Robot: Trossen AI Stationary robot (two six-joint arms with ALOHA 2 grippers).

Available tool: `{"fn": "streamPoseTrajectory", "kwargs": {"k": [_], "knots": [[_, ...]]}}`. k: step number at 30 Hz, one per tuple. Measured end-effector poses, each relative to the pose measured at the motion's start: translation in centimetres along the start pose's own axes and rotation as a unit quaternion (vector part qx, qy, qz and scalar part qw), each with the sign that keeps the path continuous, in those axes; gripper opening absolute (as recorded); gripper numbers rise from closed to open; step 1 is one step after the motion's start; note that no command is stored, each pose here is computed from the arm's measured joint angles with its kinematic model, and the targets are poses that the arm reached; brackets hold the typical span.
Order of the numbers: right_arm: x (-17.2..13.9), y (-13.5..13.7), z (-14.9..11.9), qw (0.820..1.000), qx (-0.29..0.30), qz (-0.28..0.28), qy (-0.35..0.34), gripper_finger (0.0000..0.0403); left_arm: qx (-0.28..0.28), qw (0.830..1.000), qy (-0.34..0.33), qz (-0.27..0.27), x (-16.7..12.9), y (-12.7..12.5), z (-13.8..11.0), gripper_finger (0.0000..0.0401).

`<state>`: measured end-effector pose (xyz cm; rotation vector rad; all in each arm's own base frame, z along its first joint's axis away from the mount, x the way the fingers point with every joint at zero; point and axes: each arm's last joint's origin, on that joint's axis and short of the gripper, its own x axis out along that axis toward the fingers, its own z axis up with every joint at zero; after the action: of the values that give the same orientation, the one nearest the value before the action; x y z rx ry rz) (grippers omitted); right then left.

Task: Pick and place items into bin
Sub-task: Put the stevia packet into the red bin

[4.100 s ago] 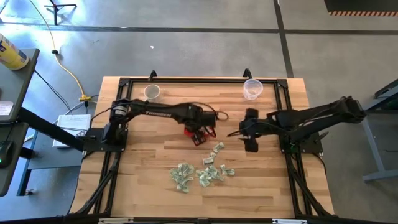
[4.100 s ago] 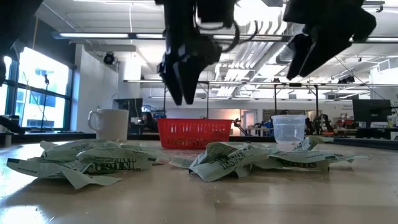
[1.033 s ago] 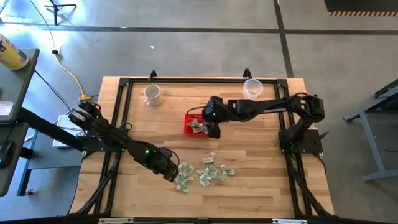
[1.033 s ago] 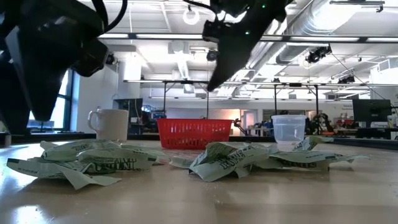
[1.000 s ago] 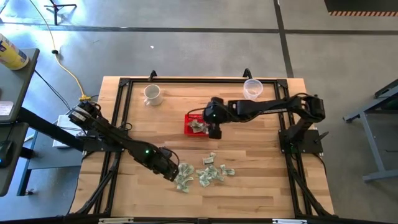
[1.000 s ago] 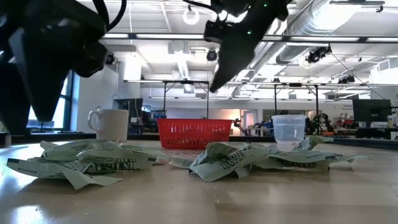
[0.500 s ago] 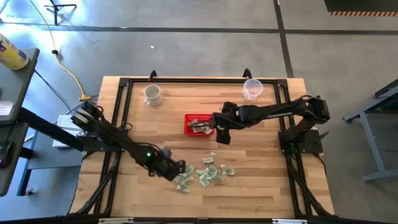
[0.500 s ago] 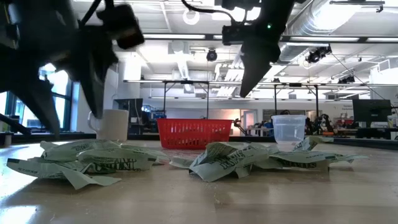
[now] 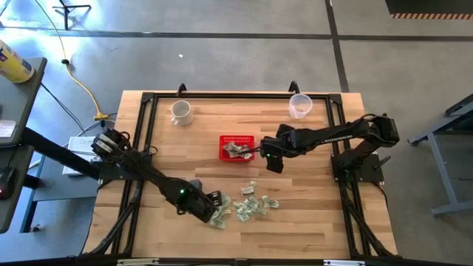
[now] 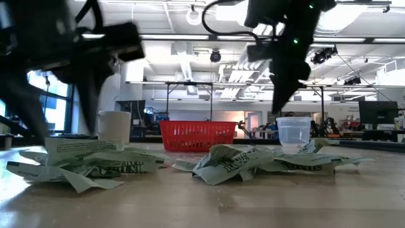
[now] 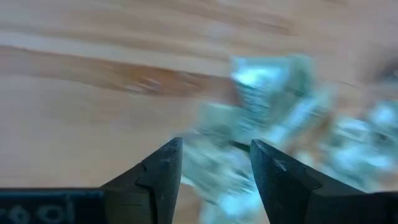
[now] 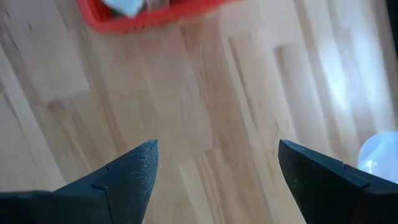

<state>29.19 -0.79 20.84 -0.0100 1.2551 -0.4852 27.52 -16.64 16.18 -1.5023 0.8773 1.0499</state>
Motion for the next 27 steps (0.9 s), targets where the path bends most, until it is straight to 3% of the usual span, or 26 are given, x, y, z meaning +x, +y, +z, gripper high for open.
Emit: {"fn": "streamPoseTrajectory", "kwargs": {"k": [3,15,18,23,27], "knots": [[0.7,-0.1,-1.3,1.0,0.014,0.004,0.005,0.032,0.002,0.998,0.012,0.054,0.4,0.6,0.2,0.0207],[1.1,-1.1,-5.5,0.995,0.1,0.021,0.0,0.032,0.032,0.996,0.045,0.071,1.6,0.3,0.0,0.0174],[0.9,-1.3,-5.9,0.994,0.11,0.02,-0.003,0.032,0.046,0.995,0.048,0.075,1.8,0.3,0.0,0.0137],[0.5,-1.6,-6.0,0.993,0.116,0.015,-0.013,0.032,0.073,0.995,0.036,0.065,1.8,0.3,0.0,0.0033],[0.4,-1.7,-6.1,0.992,0.122,0.009,-0.012,0.032,0.1,0.994,0.021,0.037,2.0,-0.3,0.3,0.0027]]}}
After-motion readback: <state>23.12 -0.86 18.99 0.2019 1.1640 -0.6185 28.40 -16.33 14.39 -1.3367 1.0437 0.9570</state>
